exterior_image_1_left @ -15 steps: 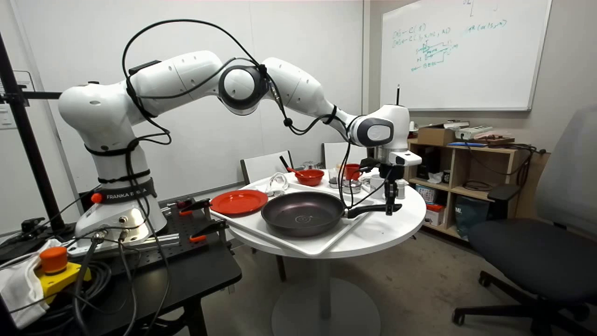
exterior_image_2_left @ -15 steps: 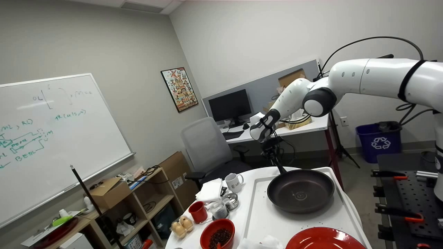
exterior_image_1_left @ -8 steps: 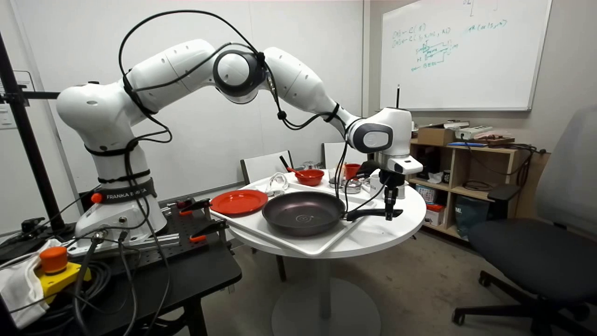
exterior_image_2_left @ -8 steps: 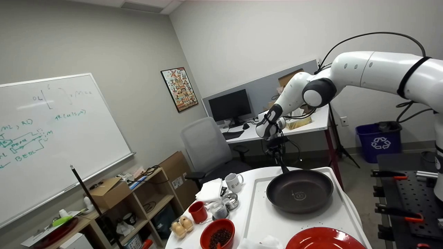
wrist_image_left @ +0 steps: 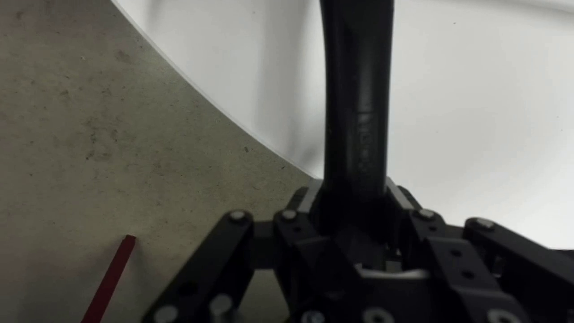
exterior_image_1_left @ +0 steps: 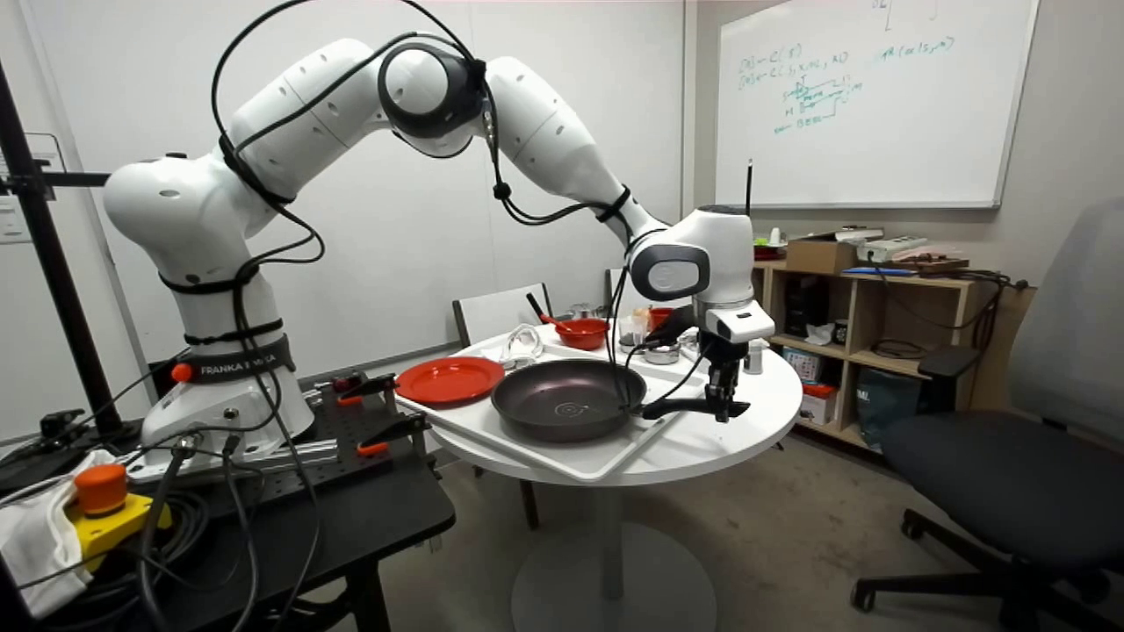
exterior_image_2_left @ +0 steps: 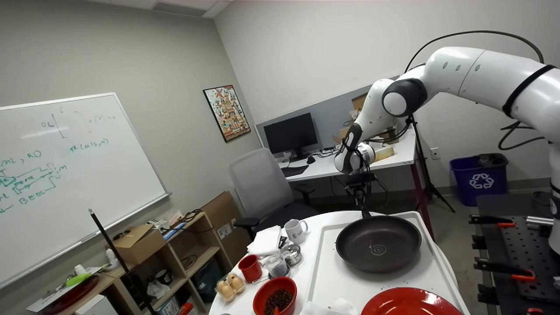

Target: Twist the pan handle 90 degrees

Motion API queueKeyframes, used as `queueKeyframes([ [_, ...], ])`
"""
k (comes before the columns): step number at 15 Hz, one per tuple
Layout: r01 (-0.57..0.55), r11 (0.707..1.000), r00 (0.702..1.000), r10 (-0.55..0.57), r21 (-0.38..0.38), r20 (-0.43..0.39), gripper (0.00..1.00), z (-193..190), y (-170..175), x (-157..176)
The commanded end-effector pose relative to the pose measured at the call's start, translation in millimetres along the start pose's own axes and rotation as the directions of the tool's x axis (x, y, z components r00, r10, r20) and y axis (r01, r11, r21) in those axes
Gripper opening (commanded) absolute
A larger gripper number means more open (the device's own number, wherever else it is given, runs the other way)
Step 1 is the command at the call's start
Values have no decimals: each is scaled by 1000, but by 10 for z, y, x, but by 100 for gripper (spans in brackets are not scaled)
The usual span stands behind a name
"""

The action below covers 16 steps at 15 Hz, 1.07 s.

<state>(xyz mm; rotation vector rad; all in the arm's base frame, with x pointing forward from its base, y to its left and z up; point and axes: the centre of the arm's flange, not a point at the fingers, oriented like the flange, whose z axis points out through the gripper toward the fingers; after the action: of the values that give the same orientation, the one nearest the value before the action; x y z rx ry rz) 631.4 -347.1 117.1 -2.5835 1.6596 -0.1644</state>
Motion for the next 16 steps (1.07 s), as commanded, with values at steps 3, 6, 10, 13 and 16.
queueKeyframes([
  [3, -83, 993, 996, 84, 79, -10, 8, -240, 554, -506],
  [6, -126, 987, 992, 128, 100, -18, 8, -245, 735, -607],
  [10, -197, 971, 979, 202, 132, -26, 8, -270, 961, -680],
  [13, -247, 957, 968, 251, 151, -11, 8, -277, 1111, -707],
  [16, -298, 938, 954, 298, 176, 22, 8, -267, 1258, -710],
])
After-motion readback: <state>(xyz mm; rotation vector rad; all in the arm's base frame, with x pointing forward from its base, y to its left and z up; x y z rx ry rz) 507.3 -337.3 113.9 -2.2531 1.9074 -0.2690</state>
